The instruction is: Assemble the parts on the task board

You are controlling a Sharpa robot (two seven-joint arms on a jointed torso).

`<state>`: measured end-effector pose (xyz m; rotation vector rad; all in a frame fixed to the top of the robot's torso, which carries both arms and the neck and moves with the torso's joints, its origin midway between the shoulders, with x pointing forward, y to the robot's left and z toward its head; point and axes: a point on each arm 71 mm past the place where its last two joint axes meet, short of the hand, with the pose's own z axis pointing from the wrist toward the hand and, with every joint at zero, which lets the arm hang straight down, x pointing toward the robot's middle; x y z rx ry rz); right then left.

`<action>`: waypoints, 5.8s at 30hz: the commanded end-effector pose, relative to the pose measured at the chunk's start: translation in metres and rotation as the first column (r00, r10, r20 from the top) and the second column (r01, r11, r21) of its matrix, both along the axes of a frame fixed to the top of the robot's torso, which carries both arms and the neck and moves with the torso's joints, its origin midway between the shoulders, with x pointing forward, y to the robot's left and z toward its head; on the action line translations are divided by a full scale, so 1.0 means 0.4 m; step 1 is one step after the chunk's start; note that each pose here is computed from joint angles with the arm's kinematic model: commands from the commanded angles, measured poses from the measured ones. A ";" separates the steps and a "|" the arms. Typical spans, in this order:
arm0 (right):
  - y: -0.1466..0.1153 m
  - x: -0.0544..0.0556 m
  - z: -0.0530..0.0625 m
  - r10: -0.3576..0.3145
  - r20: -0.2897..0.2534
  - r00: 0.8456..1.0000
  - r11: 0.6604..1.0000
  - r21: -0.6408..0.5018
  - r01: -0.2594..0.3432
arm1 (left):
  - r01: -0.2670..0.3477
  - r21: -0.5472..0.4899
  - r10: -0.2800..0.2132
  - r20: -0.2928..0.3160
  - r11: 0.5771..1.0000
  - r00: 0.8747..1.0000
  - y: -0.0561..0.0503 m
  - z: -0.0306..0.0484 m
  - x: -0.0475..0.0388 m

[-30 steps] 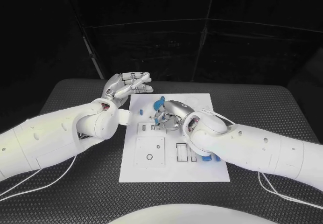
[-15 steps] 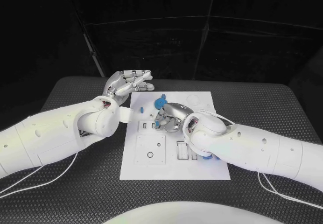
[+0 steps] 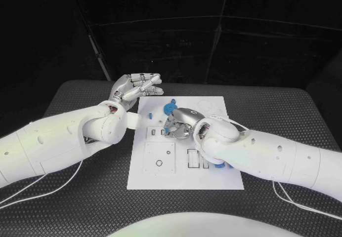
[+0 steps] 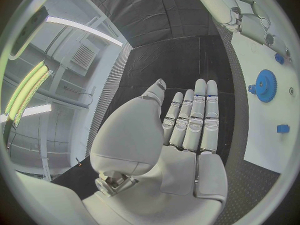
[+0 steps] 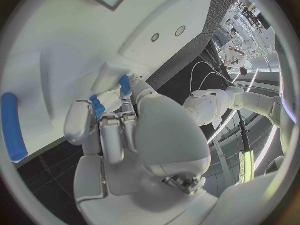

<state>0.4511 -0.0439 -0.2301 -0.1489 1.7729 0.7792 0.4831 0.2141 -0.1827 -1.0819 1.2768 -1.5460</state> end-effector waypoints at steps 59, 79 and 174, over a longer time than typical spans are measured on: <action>0.000 -0.005 0.003 -0.022 0.068 0.997 0.999 -0.028 0.024 | 0.011 -0.001 -0.011 0.004 1.000 1.000 0.001 0.003 0.002; -0.168 -0.042 0.148 0.074 0.081 0.994 0.905 0.413 -0.101 | 0.150 0.328 -0.110 -0.137 0.933 0.984 0.034 -0.034 -0.005; -0.407 0.118 0.199 -0.200 -0.077 0.977 0.886 0.412 0.214 | 0.555 0.824 -0.170 -0.533 0.118 0.828 -0.198 -0.104 0.050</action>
